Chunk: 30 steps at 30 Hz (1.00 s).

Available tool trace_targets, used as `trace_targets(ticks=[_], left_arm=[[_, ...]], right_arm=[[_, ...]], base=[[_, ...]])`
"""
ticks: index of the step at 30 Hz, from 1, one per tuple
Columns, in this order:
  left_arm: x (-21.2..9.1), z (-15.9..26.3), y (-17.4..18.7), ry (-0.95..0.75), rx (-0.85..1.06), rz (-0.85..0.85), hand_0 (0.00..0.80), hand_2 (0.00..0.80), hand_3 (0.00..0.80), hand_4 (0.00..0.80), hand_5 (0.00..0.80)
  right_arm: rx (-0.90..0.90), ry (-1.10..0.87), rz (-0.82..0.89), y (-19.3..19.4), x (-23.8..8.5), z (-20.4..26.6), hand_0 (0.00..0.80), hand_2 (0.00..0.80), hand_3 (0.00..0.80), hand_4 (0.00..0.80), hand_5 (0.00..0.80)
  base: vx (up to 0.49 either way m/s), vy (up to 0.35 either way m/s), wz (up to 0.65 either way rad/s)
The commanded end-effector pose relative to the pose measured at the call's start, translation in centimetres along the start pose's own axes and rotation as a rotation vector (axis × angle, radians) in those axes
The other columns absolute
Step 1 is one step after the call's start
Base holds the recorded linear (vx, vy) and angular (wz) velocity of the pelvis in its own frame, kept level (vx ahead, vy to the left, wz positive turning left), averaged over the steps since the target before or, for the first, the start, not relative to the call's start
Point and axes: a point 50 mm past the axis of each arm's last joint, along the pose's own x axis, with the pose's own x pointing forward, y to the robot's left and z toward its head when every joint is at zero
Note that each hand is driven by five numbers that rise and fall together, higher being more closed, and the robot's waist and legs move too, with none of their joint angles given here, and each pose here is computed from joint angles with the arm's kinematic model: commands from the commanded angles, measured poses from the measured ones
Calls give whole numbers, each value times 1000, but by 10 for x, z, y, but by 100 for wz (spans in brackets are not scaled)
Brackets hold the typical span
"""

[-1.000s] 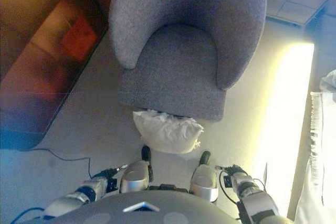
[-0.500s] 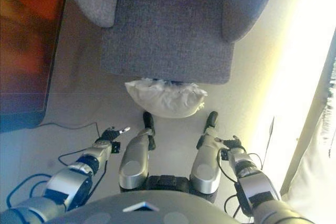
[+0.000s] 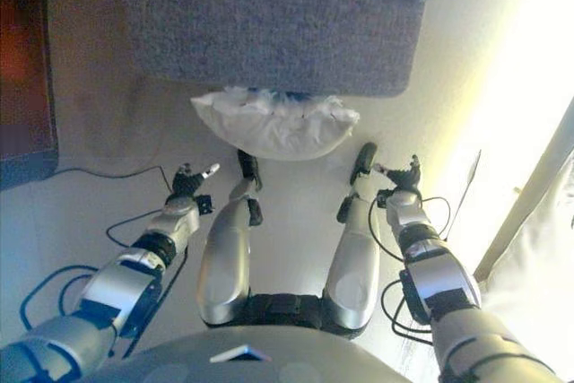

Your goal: Pick up the cushion and take it to the sofa

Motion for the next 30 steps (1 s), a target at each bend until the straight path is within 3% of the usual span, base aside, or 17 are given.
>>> trace_targets(ticks=[1,5,7,11,21,30], left_arm=[[4,15,12,-68,-74,91,0,0,0,0,0],[3,40,3,-141,-184,76,0,0,0,0,0],[10,51,29,-210,-192,114,0,0,0,0,0],[7,65,38,-288,-251,136,0,0,0,0,0],[-4,134,36,-584,-294,170,0,0,0,0,0],[-13,178,43,-727,-263,155,0,0,0,0,0]], right_arm=[[26,-129,-92,-17,6,25,0,0,0,0,0],[5,-209,-121,-16,5,46,0,0,0,0,0],[-16,-281,-160,-29,7,57,0,0,0,0,0],[-25,-364,-167,-43,8,71,0,0,0,0,0],[-88,-642,-133,-47,0,167,0,0,0,0,0],[-149,-835,-77,-55,-18,227,0,0,0,0,0]], base=[[0,141,12],[40,105,17],[42,189,19],[42,123,17],[19,39,12],[36,82,10]])
